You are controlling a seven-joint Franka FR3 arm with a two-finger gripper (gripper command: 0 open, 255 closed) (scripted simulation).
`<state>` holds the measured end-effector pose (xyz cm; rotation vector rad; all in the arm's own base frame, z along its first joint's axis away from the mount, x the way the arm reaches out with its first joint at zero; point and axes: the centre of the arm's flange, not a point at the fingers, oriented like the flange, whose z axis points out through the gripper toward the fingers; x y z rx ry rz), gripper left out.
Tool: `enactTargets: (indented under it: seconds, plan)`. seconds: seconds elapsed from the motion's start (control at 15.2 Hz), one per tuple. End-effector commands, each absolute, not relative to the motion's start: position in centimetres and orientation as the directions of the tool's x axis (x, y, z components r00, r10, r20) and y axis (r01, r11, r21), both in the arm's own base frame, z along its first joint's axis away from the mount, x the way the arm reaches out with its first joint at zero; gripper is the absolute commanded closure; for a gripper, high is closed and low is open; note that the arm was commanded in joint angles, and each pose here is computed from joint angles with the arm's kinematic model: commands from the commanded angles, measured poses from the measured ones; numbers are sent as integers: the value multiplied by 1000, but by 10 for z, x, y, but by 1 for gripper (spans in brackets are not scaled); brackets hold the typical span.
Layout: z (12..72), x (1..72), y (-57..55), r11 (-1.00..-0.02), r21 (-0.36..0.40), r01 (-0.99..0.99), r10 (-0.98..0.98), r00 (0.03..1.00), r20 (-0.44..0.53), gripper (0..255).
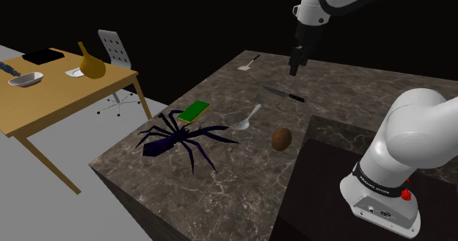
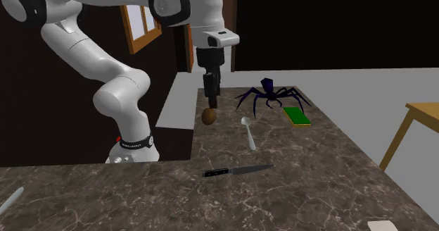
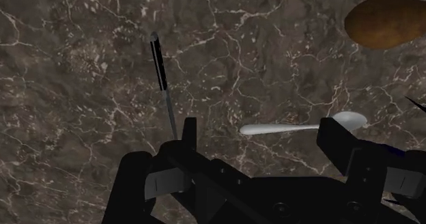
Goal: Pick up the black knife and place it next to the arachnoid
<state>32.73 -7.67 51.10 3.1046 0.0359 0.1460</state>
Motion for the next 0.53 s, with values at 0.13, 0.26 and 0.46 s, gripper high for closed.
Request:
enactTargets:
  seconds: [0.13, 0.26, 0.46]
  plan:
    - [469, 335, -111, -997, 30, 71, 73, 992, 98, 0]
    - [449, 340, -128, -995, 27, 94, 96, 990, 100, 0]
    - [418, 349, -153, -991, 24, 128, 130, 986, 103, 0]
